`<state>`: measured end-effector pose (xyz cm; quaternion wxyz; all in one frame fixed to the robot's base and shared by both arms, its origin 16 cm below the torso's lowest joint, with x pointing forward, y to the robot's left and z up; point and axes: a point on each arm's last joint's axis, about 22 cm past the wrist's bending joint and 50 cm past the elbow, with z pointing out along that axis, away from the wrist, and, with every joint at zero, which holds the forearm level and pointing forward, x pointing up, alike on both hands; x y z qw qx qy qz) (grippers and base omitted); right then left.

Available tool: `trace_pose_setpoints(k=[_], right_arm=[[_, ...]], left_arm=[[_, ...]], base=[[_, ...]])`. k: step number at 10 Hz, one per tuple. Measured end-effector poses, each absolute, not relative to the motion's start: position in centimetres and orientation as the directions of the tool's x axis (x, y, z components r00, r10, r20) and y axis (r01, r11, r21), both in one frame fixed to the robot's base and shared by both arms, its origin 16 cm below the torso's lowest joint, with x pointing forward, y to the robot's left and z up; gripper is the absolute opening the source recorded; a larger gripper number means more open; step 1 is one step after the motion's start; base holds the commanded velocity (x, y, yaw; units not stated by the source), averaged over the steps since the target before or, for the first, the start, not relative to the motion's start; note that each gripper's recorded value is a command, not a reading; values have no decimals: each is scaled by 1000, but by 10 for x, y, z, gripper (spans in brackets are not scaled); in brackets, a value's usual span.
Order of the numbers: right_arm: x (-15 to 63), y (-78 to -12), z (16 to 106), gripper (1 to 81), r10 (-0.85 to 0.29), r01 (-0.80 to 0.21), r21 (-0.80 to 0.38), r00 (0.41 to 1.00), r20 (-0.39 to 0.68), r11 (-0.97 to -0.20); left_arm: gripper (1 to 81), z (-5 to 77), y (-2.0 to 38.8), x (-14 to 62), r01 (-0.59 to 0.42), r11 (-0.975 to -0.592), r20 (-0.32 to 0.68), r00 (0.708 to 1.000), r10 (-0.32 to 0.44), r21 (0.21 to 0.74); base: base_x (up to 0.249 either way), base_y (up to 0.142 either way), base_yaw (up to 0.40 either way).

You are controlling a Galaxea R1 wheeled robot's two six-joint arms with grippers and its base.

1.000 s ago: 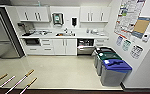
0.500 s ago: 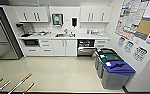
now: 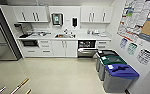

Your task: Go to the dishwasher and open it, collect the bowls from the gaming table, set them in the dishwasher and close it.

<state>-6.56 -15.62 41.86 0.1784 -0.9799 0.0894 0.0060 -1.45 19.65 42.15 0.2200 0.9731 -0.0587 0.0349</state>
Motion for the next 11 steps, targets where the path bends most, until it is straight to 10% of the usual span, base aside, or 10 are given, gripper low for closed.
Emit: trace_pose_setpoints(k=[11], right_arm=[[-65,-154,419,10,-174,-179,-351,984,-44,-919]], left_arm=[[10,422,192,-15,-129,-894,94,991,-98,429]], base=[[159,0,0]])
